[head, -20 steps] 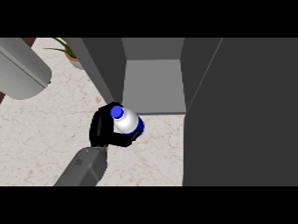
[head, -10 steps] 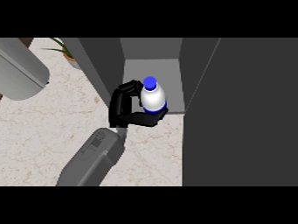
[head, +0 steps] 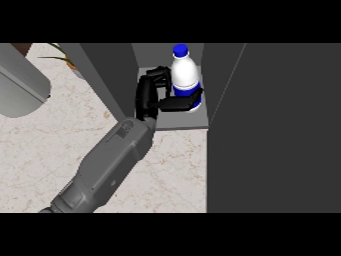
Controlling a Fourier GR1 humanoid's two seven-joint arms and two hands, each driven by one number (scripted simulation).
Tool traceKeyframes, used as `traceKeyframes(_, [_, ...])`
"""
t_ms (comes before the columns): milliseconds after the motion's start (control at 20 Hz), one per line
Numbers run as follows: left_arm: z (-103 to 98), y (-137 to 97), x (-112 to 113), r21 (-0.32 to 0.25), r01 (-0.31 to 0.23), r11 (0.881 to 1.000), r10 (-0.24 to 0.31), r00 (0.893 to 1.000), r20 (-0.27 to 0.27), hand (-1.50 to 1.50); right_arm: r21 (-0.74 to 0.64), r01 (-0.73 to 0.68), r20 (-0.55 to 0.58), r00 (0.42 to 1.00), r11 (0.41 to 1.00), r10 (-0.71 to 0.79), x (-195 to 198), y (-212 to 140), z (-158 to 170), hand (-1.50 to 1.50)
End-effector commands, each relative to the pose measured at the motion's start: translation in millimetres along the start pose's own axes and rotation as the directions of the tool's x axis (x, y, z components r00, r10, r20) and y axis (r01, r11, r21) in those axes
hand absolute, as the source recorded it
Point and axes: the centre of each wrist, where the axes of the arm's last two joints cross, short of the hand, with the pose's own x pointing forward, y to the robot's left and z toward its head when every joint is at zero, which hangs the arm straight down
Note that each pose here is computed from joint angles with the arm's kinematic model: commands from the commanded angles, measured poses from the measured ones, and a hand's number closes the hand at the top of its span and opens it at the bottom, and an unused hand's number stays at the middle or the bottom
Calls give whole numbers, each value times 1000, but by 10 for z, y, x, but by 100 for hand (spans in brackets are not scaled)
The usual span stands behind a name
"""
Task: Pick up the bottled water, place it into the cabinet and close the cabinet
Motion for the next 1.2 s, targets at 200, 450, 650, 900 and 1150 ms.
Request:
traceKeyframes(200, [-253, 80, -98, 29, 251, 968, -251, 968, 9, 150, 16, 48, 63, 997, 999, -49, 177, -24, -34, -150])
traceKeyframes(450, [-298, 234, -209, 136, 299, 944, -291, 954, -78, 150, 8, 53, 62, 997, 999, -53, 167, -65, -29, -150])
traceKeyframes(650, [-424, 390, -144, 224, 251, 942, -237, 967, -89, 150, 42, 62, 65, 996, 997, -65, 92, -50, -85, -150])
traceKeyframes(900, [-426, 489, -204, 233, 324, 917, -318, 946, -63, 150, 50, 59, 74, 995, 997, -62, 91, -27, -65, -150])
traceKeyframes(1150, [-662, 640, 67, 260, 407, 876, -419, 908, -10, -150, 66, 46, 75, 996, 997, -50, 100, -96, -61, -150])
